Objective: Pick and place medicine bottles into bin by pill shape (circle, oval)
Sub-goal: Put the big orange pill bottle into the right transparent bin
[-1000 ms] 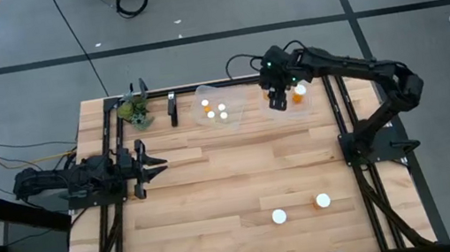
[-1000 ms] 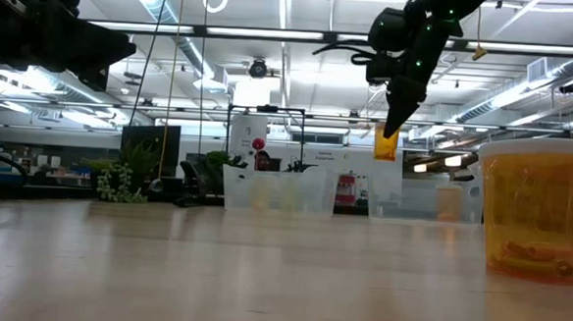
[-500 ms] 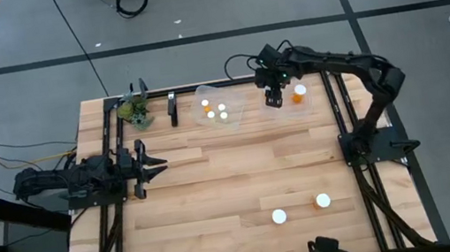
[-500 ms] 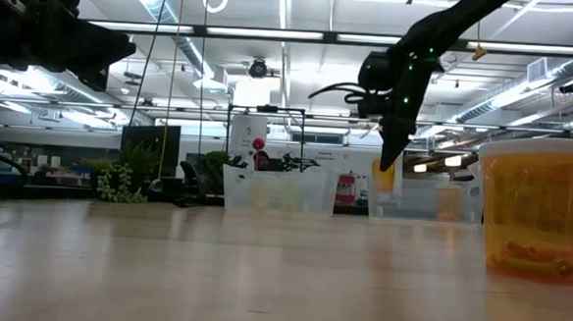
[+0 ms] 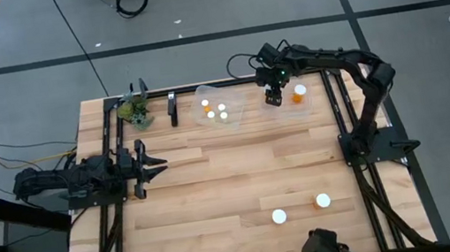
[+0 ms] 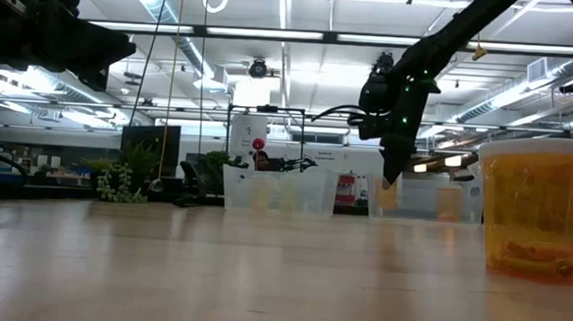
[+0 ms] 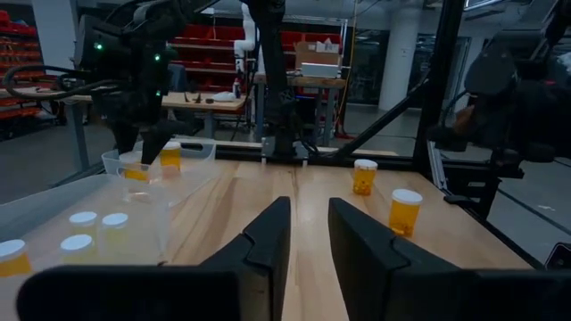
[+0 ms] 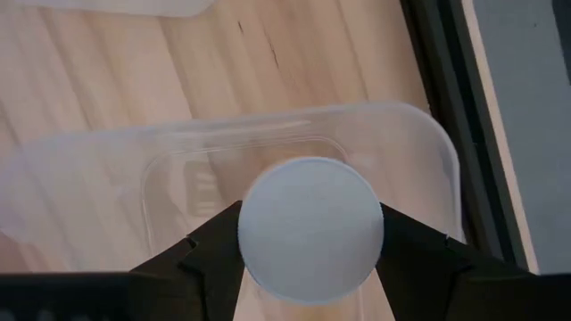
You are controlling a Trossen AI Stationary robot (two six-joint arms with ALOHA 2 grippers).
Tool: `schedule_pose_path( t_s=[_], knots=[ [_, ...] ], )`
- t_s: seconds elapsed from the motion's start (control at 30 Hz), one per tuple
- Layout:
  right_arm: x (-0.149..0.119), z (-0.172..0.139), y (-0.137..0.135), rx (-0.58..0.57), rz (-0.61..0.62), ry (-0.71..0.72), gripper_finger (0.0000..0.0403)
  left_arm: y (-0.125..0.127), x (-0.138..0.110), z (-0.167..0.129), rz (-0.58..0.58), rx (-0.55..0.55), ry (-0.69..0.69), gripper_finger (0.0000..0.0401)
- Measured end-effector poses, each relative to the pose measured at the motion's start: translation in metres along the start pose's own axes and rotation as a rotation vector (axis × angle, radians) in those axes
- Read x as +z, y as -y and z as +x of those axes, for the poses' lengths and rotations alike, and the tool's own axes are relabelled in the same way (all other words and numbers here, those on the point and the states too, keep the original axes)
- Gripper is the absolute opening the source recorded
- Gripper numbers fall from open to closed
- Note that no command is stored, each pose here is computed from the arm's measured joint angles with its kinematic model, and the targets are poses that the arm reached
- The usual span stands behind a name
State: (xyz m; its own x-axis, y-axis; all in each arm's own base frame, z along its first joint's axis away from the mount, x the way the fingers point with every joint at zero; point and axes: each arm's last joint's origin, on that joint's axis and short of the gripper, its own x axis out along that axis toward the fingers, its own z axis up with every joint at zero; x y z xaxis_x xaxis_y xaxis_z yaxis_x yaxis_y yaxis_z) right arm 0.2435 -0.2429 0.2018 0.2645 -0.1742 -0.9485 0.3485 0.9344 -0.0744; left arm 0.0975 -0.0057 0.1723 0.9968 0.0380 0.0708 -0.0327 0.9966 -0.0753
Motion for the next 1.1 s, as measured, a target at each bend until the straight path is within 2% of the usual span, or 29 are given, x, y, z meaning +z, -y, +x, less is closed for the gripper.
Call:
schedule_pose_path(
  t_s=[0.4,0.77,1.1],
  knots=[
    [-0.001,0.000,0.002,0.002,0.001,-0.001,0.0257,0.000,0.000,0.000,0.000,0.000,0.000,0.0093],
    [-0.004,-0.001,0.001,0.004,0.012,-0.028,0.0262,0.000,0.000,0.000,0.000,0.000,0.000,0.0085],
    [-0.011,-0.027,-0.006,-0.018,0.041,-0.050,0.0262,0.000,0.000,0.000,0.000,0.000,0.000,0.0093]
  ],
)
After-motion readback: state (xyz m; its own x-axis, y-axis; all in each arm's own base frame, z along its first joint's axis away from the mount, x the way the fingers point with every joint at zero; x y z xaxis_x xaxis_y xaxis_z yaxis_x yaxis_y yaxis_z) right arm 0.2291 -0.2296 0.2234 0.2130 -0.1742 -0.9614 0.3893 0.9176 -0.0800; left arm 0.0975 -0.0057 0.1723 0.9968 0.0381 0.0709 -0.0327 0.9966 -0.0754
